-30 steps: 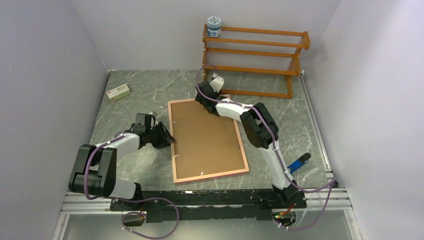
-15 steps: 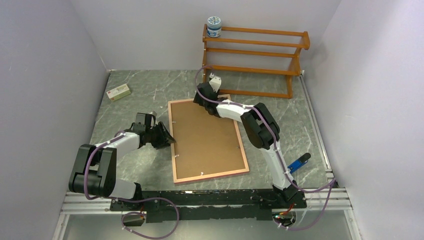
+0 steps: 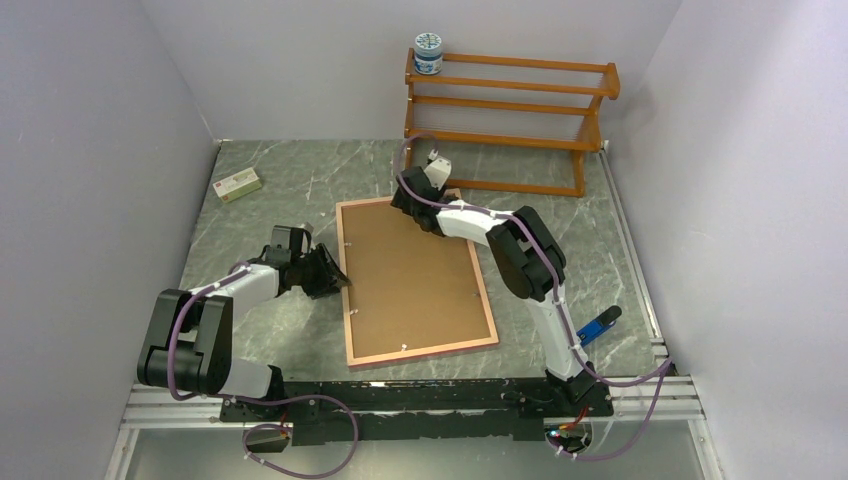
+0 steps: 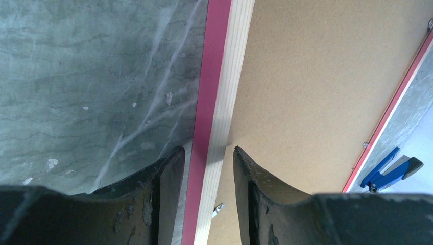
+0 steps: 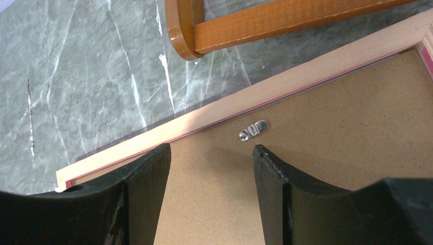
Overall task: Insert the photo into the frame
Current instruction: Install the photo frame at the center of the board.
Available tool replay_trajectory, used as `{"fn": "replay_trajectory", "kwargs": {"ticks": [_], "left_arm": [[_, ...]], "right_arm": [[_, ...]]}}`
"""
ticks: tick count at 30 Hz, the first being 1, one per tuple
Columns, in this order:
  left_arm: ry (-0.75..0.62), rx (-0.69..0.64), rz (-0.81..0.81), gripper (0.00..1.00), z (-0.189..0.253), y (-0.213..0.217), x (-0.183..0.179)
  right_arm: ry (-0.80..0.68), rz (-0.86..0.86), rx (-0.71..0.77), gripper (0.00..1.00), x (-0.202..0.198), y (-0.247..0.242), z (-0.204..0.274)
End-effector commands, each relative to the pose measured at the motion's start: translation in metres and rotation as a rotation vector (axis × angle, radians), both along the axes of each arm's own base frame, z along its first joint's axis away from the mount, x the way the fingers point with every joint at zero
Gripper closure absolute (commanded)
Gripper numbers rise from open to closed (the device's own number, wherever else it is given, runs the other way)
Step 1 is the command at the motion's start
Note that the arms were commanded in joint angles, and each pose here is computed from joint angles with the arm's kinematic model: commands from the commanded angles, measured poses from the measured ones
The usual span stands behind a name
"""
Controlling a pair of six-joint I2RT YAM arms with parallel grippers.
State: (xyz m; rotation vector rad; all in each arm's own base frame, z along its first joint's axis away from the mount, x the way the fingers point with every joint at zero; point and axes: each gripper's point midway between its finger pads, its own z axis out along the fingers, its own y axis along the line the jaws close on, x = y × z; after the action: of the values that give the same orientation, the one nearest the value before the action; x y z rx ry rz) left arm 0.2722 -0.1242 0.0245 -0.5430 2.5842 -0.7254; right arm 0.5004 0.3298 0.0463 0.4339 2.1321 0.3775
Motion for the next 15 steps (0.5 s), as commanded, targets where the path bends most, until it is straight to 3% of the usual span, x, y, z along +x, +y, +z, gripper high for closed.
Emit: {"fn": "replay_trajectory", "kwargs": {"ticks": [1,15], "left_arm": [[0.036,0.068,0.001,0.53,-0.009,0.011,-0.010],[0.047,0.067,-0.003,0.53,-0.015,0.011,-0.012]], "right_arm": [[0.038,-0.067,-0.027,0.37,0.006,-0.021,-0.006],[0.020,0.073,0.049,0.46,0.017,0.010,-0.015]]}}
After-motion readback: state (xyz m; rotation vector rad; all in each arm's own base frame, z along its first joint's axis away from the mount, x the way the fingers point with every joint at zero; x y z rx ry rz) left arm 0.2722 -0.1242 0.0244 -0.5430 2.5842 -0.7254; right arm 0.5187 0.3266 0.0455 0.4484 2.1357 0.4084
